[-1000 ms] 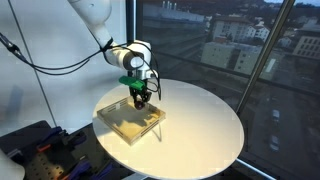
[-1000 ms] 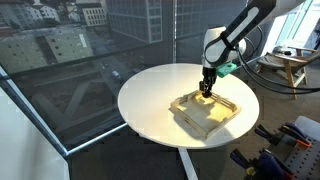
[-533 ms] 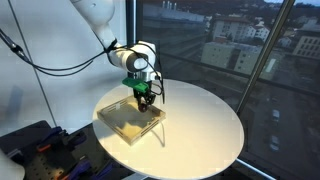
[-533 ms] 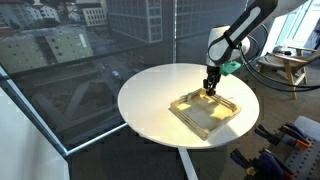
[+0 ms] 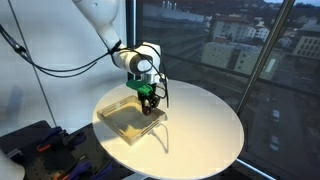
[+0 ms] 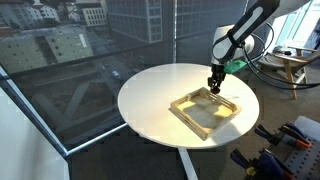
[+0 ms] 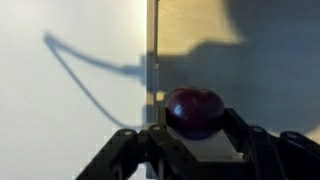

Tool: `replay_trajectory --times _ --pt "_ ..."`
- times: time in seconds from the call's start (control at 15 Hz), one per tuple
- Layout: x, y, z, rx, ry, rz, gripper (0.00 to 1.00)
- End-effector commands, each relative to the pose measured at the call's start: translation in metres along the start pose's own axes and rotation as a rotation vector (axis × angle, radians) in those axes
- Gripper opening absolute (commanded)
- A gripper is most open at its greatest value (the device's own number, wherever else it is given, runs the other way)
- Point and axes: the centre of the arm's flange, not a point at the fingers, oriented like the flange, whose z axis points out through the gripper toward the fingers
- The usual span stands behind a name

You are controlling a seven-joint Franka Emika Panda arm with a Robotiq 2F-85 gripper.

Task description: Remove the plum plush toy from the tray and put it on the table

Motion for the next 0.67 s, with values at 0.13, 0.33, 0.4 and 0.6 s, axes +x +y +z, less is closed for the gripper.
replay_trajectory --times 0.13,0.33,0.4,0.6 --pt "-0.003 0.026 -0.005 -0.008 -0.012 0.044 0.34" --pt "-0.005 0.038 -0.004 -0.011 -0.014 0.066 0.34" --pt "-0.005 0.041 -0.004 -0.013 -0.014 0.072 0.34" --pt "-0.007 0.047 -0.004 -0.019 -0.015 0.085 0.34"
